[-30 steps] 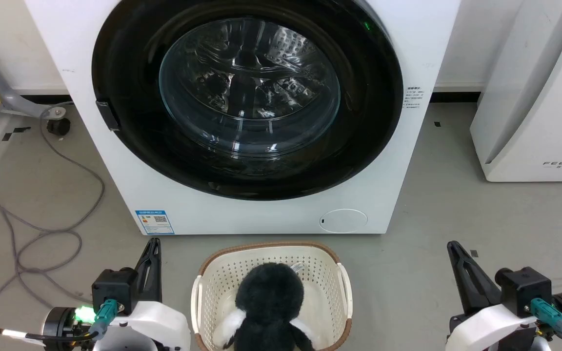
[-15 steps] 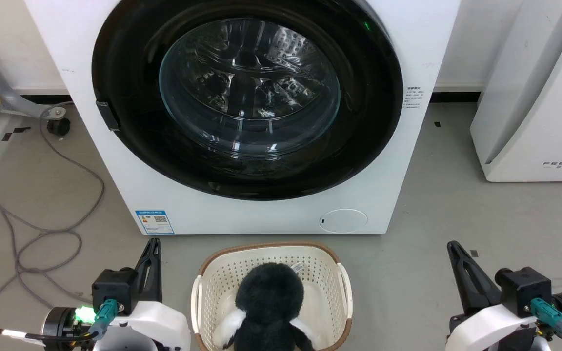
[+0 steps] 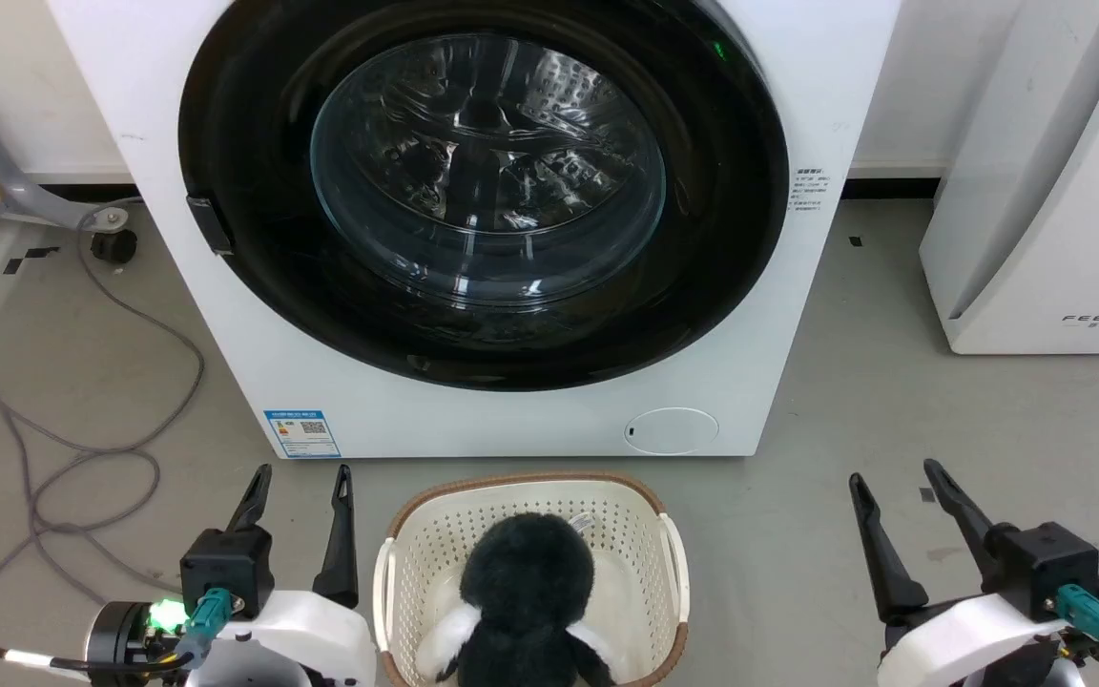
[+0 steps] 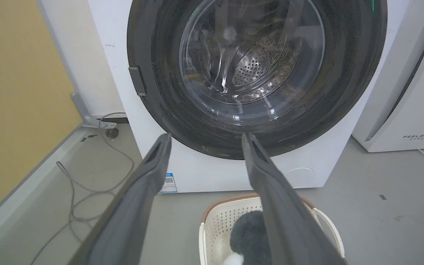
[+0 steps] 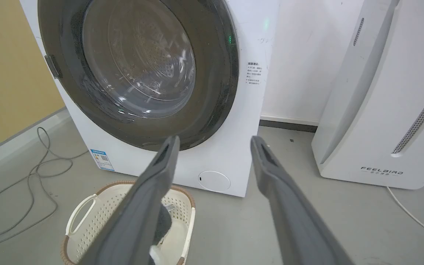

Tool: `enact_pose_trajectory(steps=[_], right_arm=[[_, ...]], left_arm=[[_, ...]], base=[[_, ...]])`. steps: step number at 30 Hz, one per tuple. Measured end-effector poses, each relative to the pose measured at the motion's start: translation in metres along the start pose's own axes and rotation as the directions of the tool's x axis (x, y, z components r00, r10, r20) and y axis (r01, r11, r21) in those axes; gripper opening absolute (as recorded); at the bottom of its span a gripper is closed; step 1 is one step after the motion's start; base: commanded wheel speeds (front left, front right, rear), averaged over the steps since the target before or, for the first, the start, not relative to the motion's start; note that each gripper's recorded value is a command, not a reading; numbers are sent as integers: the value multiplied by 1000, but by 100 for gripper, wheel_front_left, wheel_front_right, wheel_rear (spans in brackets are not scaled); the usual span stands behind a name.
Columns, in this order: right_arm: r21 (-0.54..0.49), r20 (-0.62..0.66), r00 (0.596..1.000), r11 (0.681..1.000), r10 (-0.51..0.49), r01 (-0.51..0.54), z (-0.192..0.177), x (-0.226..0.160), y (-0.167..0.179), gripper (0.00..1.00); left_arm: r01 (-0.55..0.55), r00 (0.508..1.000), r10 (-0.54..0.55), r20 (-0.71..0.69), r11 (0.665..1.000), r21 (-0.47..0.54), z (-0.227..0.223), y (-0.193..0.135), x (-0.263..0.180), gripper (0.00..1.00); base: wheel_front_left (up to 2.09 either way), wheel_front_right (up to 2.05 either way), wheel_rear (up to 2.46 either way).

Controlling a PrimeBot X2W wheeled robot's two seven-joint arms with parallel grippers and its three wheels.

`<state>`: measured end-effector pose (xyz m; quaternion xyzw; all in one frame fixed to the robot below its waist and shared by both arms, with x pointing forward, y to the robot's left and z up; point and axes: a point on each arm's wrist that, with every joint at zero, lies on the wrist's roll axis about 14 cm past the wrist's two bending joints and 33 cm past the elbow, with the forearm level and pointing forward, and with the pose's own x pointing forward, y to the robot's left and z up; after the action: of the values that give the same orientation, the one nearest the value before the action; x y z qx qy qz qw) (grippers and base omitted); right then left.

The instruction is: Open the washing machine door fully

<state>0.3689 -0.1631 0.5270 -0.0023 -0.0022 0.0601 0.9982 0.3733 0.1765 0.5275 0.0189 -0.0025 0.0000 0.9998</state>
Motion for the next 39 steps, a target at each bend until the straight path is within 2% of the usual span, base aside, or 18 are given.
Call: enact_pose_trajectory(steps=[10, 11, 12, 18, 22, 28, 33, 39], right_arm=[[52, 46, 999, 999, -8, 5, 9, 1, -2, 100], [53, 48, 999, 999, -8, 6, 10, 1, -3, 40], [56, 52, 999, 998, -9, 6, 11, 1, -3, 0], [118, 74, 997, 993, -11, 2, 14, 1, -3, 0], [245, 90, 996, 969, -19, -4, 15, 1, -3, 0], [441, 101, 994, 897, -31, -17, 12, 3, -2, 0], [571, 95, 994, 821, -45, -18, 10, 6, -4, 0], [675, 61, 995, 737, -75, 15, 3, 14, -18, 0]], left_arm=[[-3, 1000, 4, 22, 1000, -18, 3, -1, 0, 100], [-4, 1000, 4, 23, 1000, -19, 3, -1, 0, 100], [-7, 1000, 8, 23, 1000, -19, 3, -1, 0, 100], [-12, 999, 13, 33, 1000, -29, 4, -1, 0, 100], [-15, 999, 17, 39, 999, -35, 4, -1, 0, 100], [-16, 999, 18, 47, 999, -38, 4, -2, 1, 100], [-17, 999, 19, 49, 999, -39, 3, -2, 2, 100], [-16, 998, 19, 54, 999, -42, 3, -2, 8, 100]], base=[[0, 0, 0], [0, 0, 0], [0, 0, 0], [0, 0, 0], [0, 0, 0], [0, 0, 0], [0, 0, 0], [0, 0, 0]])
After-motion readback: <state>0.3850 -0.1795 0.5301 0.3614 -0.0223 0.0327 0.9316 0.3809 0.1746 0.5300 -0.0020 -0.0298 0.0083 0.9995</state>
